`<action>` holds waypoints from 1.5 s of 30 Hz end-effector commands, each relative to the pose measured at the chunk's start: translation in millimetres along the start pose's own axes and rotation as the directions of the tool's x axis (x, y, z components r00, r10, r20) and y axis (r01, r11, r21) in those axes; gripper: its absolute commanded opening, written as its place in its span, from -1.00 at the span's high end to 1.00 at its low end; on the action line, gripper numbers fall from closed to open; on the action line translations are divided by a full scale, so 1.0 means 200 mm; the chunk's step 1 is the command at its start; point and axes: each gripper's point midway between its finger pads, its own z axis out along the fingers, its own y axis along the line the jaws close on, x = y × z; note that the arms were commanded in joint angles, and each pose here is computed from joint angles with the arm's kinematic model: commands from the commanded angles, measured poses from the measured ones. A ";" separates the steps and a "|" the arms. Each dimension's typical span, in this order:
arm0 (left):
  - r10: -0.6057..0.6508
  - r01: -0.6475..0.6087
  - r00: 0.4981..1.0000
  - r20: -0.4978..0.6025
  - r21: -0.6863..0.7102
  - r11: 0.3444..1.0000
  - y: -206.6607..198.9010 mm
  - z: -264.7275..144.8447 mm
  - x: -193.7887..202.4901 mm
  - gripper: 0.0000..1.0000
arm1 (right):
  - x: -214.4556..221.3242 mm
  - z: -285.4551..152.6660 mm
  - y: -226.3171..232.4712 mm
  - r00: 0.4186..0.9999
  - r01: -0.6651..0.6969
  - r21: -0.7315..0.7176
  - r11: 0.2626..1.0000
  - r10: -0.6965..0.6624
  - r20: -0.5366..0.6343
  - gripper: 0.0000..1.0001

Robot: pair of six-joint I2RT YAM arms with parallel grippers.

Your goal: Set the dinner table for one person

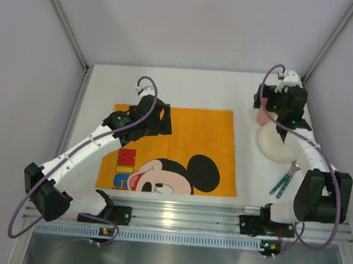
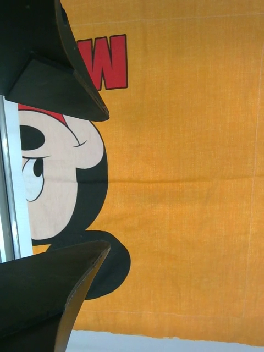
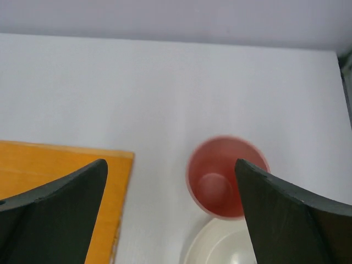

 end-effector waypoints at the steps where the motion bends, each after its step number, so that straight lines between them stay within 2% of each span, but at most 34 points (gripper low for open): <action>1: -0.032 0.029 0.997 0.075 0.048 0.998 -0.06 -0.04 -0.11 -0.89 | -0.05 -0.18 0.27 0.973 -0.104 -0.271 0.957 0.041 -0.229 -1.00; 3: -0.028 0.023 0.995 0.091 0.054 0.998 -0.06 -0.05 -0.12 -0.90 | -0.17 -0.27 0.38 0.980 -0.121 -0.338 0.933 0.058 -0.191 -0.99; 6: -0.025 0.020 0.994 0.103 0.052 0.998 -0.04 -0.06 -0.13 -0.90 | -0.43 -0.47 0.45 0.994 -0.111 -0.383 0.917 0.097 -0.055 -1.00; 7: -0.028 0.023 0.994 0.107 0.051 0.998 -0.04 -0.06 -0.14 -0.90 | -0.53 -0.56 0.44 0.995 -0.091 -0.373 0.923 0.100 0.003 -0.99; 9: -0.039 0.031 0.991 0.126 0.059 0.998 -0.03 -0.09 -0.15 -0.90 | -0.60 -0.64 0.43 0.988 -0.123 -0.350 0.929 0.149 0.049 -0.99; 10: -0.049 0.039 0.989 0.141 0.070 0.997 -0.03 -0.11 -0.16 -0.90 | -0.64 -0.67 0.35 0.971 -0.189 -0.255 0.948 0.219 0.097 -1.00; 11: -0.047 0.038 0.989 0.140 0.070 0.997 -0.02 -0.10 -0.14 -0.92 | -0.53 -0.69 0.32 0.918 -0.390 -0.170 0.905 0.396 0.002 -1.00; 12: -0.055 0.044 0.988 0.144 0.078 0.996 -0.02 -0.10 -0.14 -0.92 | -0.38 -0.66 0.26 0.880 -0.474 -0.067 0.878 0.473 -0.034 -0.99; 15: -0.071 0.056 0.986 0.153 0.102 0.993 -0.02 -0.13 -0.13 -0.93 | -0.32 -0.60 0.39 0.860 -0.506 -0.188 0.842 0.475 -0.186 -1.00; 16: -0.075 0.059 0.985 0.155 0.101 0.993 0.00 -0.15 -0.13 -0.93 | -0.16 -0.54 0.40 0.789 -0.570 -0.100 0.815 0.510 -0.342 -0.99; 17: -0.081 0.065 0.984 0.160 0.101 0.993 0.00 -0.16 -0.14 -0.93 | -0.13 -0.52 0.40 0.764 -0.588 -0.066 0.806 0.526 -0.374 -0.99; 19: -0.094 0.075 0.979 0.178 0.111 0.991 0.02 -0.20 -0.15 -0.96 | -0.12 -0.48 0.36 0.750 -0.592 0.000 0.806 0.551 -0.366 -1.00; 21: -0.097 0.077 0.977 0.190 0.112 0.991 0.04 -0.21 -0.14 -0.98 | -0.16 -0.46 0.30 0.762 -0.585 0.044 0.810 0.567 -0.313 -1.00; 23: -0.103 0.082 0.974 0.201 0.110 0.991 0.06 -0.23 -0.14 -0.98 | -0.20 -0.44 0.30 0.770 -0.572 0.034 0.819 0.551 -0.321 -0.99; 24: -0.106 0.086 0.974 0.202 0.108 0.990 0.07 -0.24 -0.14 -0.98 | -0.30 -0.43 0.30 0.782 -0.567 0.008 0.823 0.542 -0.306 -1.00; 25: -0.116 0.095 0.972 0.206 0.108 0.990 0.08 -0.26 -0.14 -0.98 | -0.25 -0.38 0.25 0.762 -0.569 0.055 0.820 0.551 -0.340 -0.99; 27: -0.123 0.108 0.974 0.191 0.091 0.990 0.12 -0.27 -0.11 -0.98 | -0.34 -0.33 0.23 0.779 -0.549 0.054 0.834 0.534 -0.328 -0.99; 31: -0.154 0.137 0.969 0.191 0.100 0.986 0.17 -0.33 -0.07 -0.97 | -0.25 -0.16 0.14 0.749 -0.517 0.178 0.837 0.543 -0.379 -0.99; 33: -0.168 0.150 0.969 0.183 0.109 0.983 0.18 -0.34 -0.04 -0.97 | -0.28 -0.12 0.10 0.758 -0.493 0.222 0.841 0.540 -0.366 -0.96; 35: -0.185 0.164 0.964 0.189 0.121 0.979 0.19 -0.36 -0.03 -0.96 | -0.21 -0.07 0.02 0.749 -0.456 0.311 0.834 0.548 -0.372 -0.93; 36: -0.188 0.167 0.964 0.187 0.124 0.978 0.20 -0.36 -0.02 -0.96 | -0.26 -0.06 -0.02 0.761 -0.443 0.332 0.833 0.545 -0.352 -0.92; 37: -0.193 0.171 0.963 0.189 0.127 0.977 0.20 -0.37 -0.02 -0.96 | -0.18 -0.05 -0.08 0.749 -0.395 0.403 0.826 0.543 -0.378 -0.89; 40: -0.199 0.177 0.961 0.194 0.121 0.977 0.21 -0.38 -0.03 -0.95 | -0.15 -0.06 -0.18 0.743 -0.346 0.480 0.806 0.548 -0.384 -0.88; 45: -0.197 0.178 0.961 0.193 0.116 0.977 0.20 -0.36 -0.03 -0.94 | -0.02 -0.10 -0.26 0.709 -0.329 0.523 0.787 0.571 -0.414 -0.84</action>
